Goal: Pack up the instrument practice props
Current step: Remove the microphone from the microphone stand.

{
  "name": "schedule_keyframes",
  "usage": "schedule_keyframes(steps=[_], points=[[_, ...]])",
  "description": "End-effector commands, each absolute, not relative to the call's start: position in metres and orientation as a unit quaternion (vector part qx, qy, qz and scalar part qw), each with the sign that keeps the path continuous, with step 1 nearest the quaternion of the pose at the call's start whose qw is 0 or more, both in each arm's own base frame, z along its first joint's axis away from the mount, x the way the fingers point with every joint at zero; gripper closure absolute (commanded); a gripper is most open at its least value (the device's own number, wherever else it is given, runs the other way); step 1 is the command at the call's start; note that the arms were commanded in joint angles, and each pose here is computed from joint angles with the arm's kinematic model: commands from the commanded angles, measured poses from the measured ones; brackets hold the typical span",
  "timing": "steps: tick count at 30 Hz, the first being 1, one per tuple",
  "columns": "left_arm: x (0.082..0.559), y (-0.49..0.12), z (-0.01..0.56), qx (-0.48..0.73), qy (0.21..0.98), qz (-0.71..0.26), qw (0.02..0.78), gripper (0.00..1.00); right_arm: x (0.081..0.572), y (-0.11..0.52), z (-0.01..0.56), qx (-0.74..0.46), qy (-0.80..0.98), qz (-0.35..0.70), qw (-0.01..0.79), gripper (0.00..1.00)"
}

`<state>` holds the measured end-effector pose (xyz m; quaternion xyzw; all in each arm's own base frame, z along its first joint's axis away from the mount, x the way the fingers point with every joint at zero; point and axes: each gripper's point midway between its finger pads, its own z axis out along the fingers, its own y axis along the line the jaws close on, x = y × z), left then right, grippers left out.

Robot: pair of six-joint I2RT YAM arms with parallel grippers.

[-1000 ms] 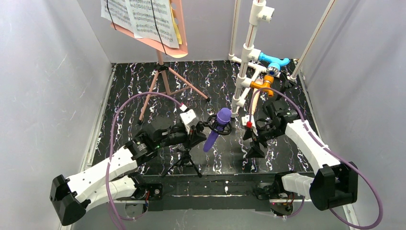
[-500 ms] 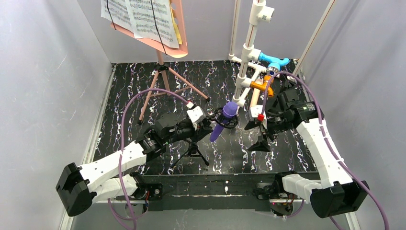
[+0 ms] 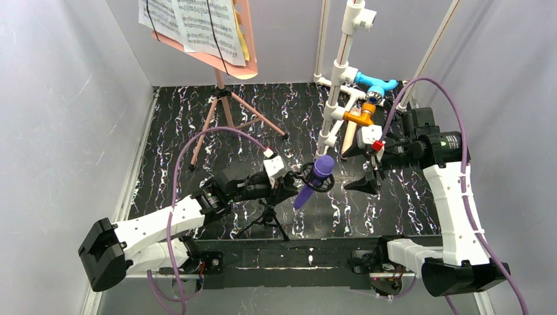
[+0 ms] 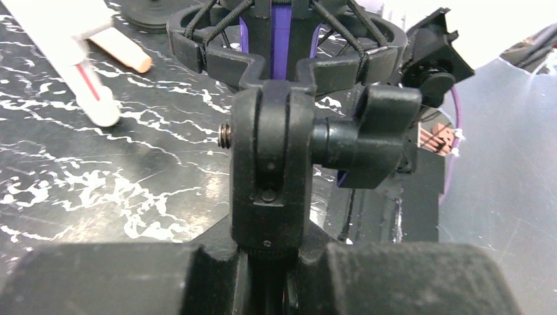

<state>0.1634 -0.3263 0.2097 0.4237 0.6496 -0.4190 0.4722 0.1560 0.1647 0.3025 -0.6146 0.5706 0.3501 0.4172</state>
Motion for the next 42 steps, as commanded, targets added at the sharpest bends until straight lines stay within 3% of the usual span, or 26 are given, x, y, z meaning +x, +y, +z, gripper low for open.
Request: schedule_keyframes(steps=[1,22,27,35,42], points=[[0.151,-0.349,0.248,0.435,0.594,-0.46,0.496,1.0,0.153,0.174,0.328,-0.591,0.552,0.397,0.434,0.02],[0.146,-0.381,0.265,0.44,0.576,-0.468,0.505,1.0,0.132,0.182,0.301,-0.55,0.548,0.475,0.414,0.02],[0.145,-0.383,0.266,0.44,0.576,-0.468,0.506,1.0,0.134,0.184,0.305,-0.539,0.55,0.486,0.413,0.06],[0.145,-0.38,0.263,0.438,0.578,-0.465,0.508,1.0,0.139,0.184,0.308,-0.525,0.558,0.489,0.416,0.27],[0.145,-0.377,0.264,0.436,0.577,-0.462,0.514,1.0,0.144,0.183,0.308,-0.522,0.564,0.483,0.42,0.74]])
